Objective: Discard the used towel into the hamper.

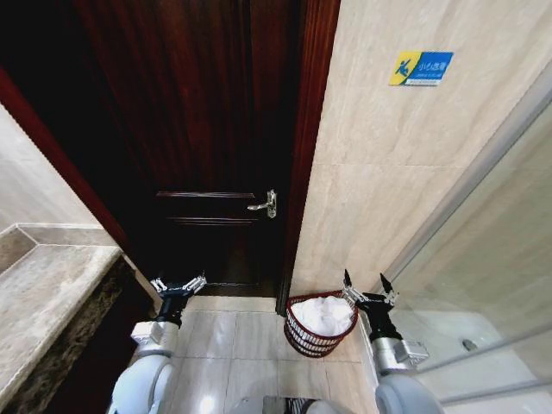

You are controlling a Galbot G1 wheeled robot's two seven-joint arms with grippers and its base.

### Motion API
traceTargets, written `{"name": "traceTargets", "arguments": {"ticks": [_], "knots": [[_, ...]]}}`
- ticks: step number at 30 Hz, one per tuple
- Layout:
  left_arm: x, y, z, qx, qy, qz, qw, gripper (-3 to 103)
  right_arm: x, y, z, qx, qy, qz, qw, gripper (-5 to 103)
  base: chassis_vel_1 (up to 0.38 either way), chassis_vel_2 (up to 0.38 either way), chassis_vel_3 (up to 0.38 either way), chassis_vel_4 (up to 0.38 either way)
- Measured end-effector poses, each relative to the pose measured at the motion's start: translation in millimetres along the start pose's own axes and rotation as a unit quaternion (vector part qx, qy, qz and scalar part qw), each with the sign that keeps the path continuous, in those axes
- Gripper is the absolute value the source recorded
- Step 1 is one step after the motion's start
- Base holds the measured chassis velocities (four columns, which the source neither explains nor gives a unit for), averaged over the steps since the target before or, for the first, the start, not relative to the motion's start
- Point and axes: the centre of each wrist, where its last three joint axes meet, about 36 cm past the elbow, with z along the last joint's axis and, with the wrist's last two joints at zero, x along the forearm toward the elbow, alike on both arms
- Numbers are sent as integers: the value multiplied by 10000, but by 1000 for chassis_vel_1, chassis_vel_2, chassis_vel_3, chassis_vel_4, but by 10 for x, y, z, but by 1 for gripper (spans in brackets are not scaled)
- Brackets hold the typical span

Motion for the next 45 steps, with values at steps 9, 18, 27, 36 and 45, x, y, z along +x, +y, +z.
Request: {"name": "traceTargets", "arguments": {"ticks": [9,18,27,36,45], "knots": [[0,0,0,1,0,0,10000,100,0,0,-1,-2,0,1,10000,100,56,-57,-54,51],[0,0,1,2,0,-1,10000,100,0,0,-3,-4,-2,1,10000,100,56,-65,-60,70],[0,0,1,1,0,-2,10000,100,0,0,-4,-4,-3,1,10000,100,82,-61,-50,84],[0,0,1,2,0,-2,10000,100,0,0,-4,-4,-3,1,10000,100,80,-69,-61,71],[0,0,1,2,0,-2,10000,100,-1,0,-4,-5,-3,1,10000,100,69,-68,-59,65]]}}
